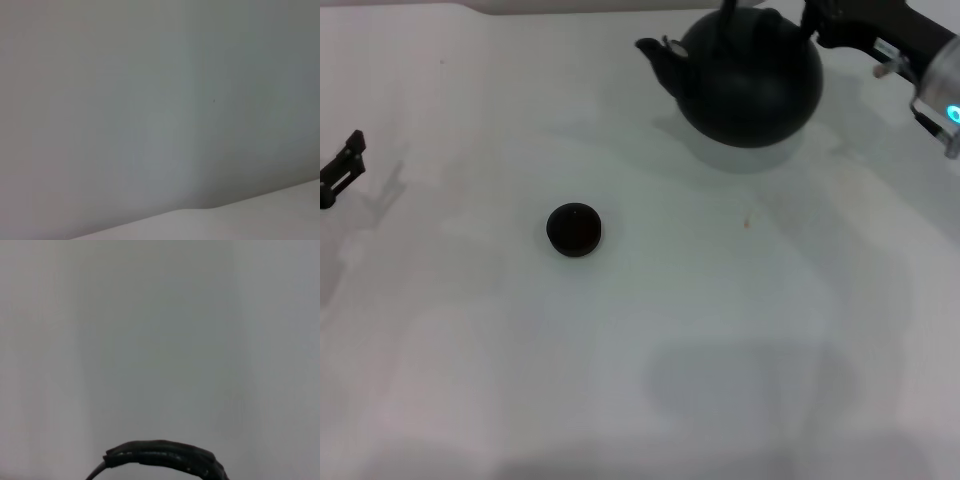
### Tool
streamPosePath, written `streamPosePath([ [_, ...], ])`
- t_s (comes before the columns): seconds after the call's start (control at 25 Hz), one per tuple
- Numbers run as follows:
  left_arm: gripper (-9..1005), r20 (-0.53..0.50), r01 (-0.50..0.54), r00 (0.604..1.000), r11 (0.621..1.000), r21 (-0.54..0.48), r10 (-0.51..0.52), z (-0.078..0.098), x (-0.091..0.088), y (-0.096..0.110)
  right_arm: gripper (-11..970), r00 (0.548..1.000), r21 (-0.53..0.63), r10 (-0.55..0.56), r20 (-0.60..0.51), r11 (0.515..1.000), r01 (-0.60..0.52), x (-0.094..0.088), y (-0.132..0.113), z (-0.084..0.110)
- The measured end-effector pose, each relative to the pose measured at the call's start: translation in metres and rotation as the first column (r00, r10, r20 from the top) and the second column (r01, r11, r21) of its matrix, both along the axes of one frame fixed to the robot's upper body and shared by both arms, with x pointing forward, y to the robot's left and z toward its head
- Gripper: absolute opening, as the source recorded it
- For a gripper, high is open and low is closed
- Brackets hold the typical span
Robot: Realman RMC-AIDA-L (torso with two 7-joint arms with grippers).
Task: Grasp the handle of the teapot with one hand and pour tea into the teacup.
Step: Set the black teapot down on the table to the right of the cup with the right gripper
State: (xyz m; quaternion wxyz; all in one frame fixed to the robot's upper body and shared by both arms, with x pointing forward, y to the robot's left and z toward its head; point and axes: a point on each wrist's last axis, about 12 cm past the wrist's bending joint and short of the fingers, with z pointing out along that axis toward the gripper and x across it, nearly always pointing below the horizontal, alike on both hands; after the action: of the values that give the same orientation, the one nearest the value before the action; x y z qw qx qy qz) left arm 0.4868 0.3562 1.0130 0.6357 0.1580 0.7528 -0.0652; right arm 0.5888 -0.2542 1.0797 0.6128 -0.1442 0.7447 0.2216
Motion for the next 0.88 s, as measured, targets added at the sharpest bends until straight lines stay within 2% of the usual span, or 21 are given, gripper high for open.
streamPosePath([
  [0.16,836,0.002,0.005,1.000,1.000,0.000,-0.005,0.001,0.001,-0.001,108,1.000,0.079,0.022,-0.007,0.997,-0.021,-0.012,-0.014,-0.010],
  [0.32,836,0.001,0.016,1.000,1.000,0.004,-0.016,0.000,0.002,-0.003,108,0.999,0.099,0.040,-0.004,0.994,-0.039,-0.023,-0.020,-0.017],
  [0.72,836,0.003,0.033,0.999,0.999,0.010,-0.033,0.002,0.006,-0.006,109,0.991,0.039,0.120,0.060,0.992,-0.122,-0.048,-0.020,-0.029],
  [0.88,835,0.006,0.040,0.999,0.999,0.016,-0.040,0.002,0.009,-0.008,109,0.990,0.029,0.124,0.062,0.992,-0.126,-0.051,-0.022,-0.033],
])
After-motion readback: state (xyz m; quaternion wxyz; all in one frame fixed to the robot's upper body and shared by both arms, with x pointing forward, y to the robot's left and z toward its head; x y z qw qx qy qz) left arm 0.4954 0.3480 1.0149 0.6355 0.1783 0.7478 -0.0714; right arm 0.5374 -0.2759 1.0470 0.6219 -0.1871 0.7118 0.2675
